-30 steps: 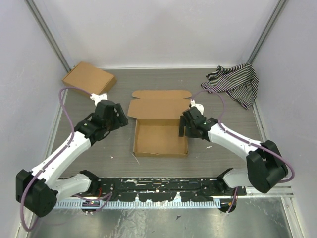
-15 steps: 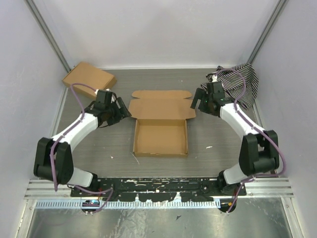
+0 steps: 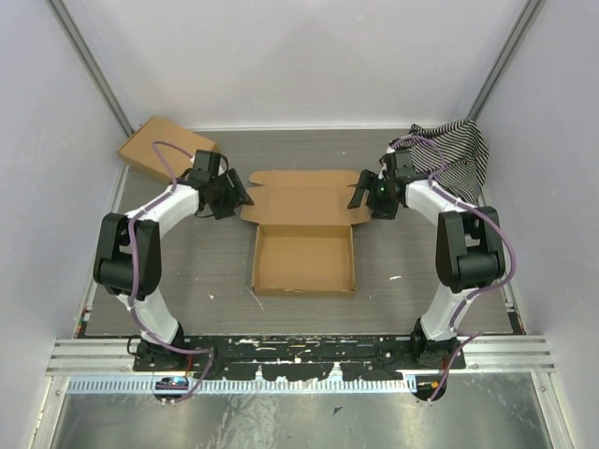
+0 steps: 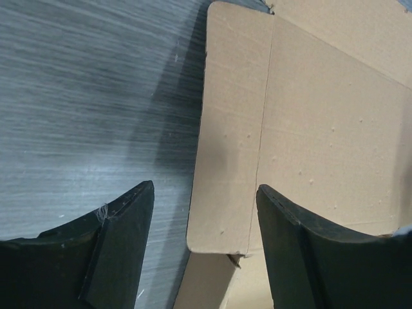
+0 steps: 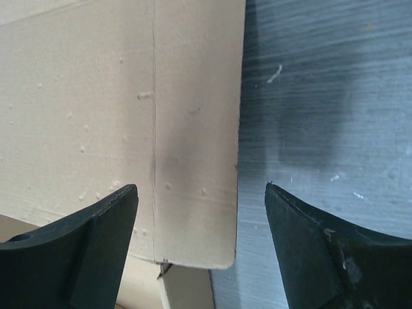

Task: Fold the paper box

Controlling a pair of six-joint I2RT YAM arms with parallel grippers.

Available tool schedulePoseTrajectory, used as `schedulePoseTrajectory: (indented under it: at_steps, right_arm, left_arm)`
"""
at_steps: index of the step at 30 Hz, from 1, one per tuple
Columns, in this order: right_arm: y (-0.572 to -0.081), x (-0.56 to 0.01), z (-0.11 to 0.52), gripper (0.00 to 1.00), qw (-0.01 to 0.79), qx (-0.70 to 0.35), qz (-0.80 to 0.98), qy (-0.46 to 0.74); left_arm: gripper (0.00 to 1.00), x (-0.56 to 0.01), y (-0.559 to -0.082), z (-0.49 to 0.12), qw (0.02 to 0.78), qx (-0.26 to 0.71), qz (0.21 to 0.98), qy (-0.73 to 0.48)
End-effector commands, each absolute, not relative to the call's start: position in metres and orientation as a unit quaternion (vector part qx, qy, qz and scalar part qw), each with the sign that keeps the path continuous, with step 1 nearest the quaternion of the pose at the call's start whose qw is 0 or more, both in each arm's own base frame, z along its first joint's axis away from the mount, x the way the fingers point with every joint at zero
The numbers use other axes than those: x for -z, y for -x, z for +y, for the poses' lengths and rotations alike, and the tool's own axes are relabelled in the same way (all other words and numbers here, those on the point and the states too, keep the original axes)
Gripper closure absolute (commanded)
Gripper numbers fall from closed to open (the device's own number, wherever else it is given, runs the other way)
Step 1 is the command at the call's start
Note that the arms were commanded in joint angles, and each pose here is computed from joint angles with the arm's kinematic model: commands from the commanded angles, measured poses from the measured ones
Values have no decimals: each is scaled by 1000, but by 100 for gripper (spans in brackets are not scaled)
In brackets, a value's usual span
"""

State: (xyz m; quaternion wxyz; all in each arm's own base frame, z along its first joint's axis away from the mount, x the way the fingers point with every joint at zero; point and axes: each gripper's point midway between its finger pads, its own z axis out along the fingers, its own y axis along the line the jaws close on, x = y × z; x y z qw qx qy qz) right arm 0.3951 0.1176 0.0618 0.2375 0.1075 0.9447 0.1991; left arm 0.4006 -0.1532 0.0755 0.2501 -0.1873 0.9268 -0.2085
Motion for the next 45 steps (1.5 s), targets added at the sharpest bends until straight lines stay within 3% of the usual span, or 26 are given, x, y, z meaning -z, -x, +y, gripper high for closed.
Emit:
schedulePoseTrajectory:
  at_steps: [1, 14, 24, 32, 45]
  right_arm:
    - [-419, -77, 128, 17, 261, -235, 933, -86]
    - [-434, -87, 132, 36, 261, -242, 932, -69]
    - [-434, -91, 141, 44, 259, -225, 938, -48]
    - [-438, -91, 163, 65, 261, -173, 950, -17]
    - [-433, -91, 177, 66, 266, -97, 959, 4]
  left_arm:
    - [29, -81, -414, -162, 248, 226, 925, 176]
    - [40, -79, -431, -177, 235, 248, 926, 163]
    - [42, -84, -436, -191, 232, 238, 933, 136]
    - [49, -91, -436, -199, 240, 211, 942, 104]
    - [49, -96, -430, -213, 247, 136, 959, 36]
